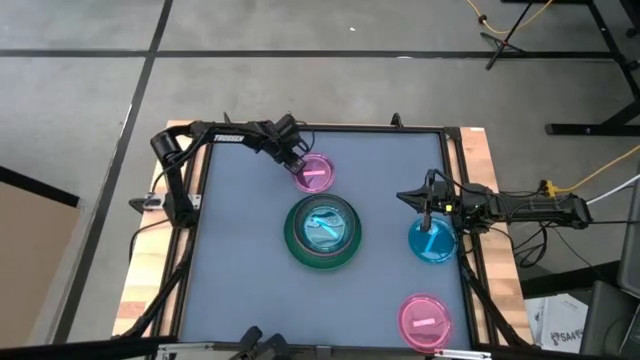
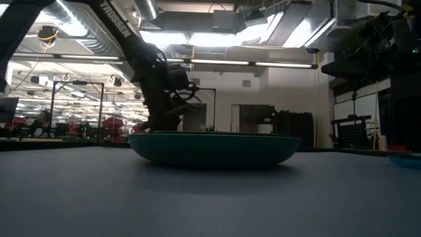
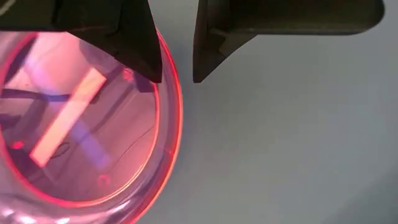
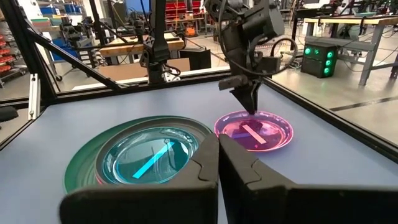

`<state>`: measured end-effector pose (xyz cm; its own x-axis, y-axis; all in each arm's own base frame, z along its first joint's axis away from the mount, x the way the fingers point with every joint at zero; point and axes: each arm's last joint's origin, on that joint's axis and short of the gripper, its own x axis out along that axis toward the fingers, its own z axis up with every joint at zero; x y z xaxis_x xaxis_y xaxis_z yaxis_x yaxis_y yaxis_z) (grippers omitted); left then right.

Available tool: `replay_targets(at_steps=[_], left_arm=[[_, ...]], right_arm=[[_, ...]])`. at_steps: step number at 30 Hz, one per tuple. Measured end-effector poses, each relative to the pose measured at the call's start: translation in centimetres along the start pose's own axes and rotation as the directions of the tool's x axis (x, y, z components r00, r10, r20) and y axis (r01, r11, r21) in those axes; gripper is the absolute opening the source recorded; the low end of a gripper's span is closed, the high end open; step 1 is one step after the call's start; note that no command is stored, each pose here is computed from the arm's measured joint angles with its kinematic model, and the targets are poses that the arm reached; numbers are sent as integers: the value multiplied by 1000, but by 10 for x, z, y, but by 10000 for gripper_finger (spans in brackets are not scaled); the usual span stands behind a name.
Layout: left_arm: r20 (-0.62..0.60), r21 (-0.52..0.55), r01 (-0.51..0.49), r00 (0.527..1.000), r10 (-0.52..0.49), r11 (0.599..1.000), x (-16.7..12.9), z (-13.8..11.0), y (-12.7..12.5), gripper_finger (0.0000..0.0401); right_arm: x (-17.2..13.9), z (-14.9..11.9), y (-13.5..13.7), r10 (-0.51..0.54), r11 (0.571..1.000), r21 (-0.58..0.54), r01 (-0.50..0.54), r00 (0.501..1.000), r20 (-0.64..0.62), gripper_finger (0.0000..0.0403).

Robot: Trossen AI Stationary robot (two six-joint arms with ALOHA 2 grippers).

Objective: Stack plastic plates
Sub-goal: Stack the top light pink plate on top of the blue plate

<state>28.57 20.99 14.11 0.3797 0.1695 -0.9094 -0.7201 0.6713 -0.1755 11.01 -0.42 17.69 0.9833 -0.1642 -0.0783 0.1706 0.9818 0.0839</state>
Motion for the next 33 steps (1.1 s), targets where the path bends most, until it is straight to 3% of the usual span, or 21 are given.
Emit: replay_targets(at_steps=[12,17,20,33], left_arm=[[-14,11,32,999,-32,999,7,-1,-2,84],[-21,23,129,992,-128,991,7,-1,-6,84],[-25,34,137,990,-136,990,7,-1,-6,82],[-34,83,139,990,-137,987,15,-2,-6,4]], right_arm=[[0,-2,0,-2,1000,-3,2,1000,-20,0],[0,-2,0,-2,1000,-4,2,1000,-22,0],[0,-2,0,-2,1000,-4,2,1000,-25,0],[0,-2,0,-2,1000,-4,2,1000,-24,0]])
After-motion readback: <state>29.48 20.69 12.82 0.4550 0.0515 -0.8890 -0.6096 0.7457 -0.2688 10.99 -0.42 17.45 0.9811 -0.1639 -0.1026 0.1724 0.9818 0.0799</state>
